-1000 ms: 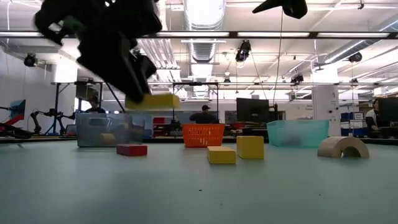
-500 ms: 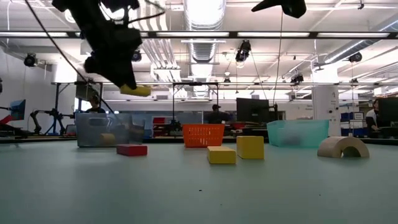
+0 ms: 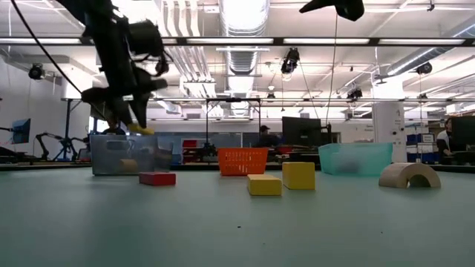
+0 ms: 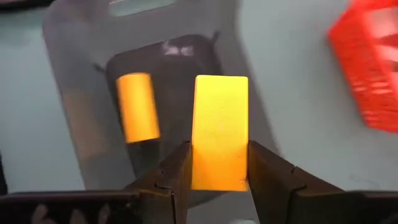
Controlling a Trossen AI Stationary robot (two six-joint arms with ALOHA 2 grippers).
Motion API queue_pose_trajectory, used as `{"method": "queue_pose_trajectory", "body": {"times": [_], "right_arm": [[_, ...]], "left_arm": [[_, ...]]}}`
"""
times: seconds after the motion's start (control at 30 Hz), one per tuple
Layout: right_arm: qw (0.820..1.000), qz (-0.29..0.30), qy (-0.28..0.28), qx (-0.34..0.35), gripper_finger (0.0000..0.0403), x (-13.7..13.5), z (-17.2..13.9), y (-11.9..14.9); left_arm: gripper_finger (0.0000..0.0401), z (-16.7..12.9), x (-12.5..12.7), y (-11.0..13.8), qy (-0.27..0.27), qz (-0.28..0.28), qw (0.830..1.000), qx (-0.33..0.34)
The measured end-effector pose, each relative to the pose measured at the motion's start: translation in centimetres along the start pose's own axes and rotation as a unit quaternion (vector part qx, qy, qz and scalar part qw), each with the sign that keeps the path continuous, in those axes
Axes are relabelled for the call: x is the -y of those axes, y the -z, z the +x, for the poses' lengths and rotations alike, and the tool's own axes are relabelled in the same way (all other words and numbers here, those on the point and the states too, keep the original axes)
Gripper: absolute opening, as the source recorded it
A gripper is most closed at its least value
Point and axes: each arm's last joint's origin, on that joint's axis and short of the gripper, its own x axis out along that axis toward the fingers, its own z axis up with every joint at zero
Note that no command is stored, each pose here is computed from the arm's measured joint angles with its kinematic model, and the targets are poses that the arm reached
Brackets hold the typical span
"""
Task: Sort & place blocks by color
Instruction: Put the yellow block into the black bin
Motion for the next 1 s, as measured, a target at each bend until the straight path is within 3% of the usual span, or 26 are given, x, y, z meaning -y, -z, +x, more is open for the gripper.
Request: {"method": "queue_pose_trajectory", "body": {"times": [0.27, 0.57, 1.0], "right_arm": [[1.000, -0.002, 0.000, 0.000, 0.0224, 0.0, 0.0, 0.0], [1.000, -0.001, 0.000, 0.000, 0.0224, 0.0, 0.0, 0.0], [1.000, 0.000, 0.000, 0.000, 0.0224, 0.0, 0.0, 0.0]], "left_arm": [[0.0115, 3.2, -0.8, -1.3, -0.038, -0.033, 0.998, -0.028], [0.0120, 6.2, -0.4, -1.3, -0.061, -0.033, 0.996, -0.053], [0.0121, 6.9, -0.4, -1.8, -0.057, -0.057, 0.996, -0.037]]}}
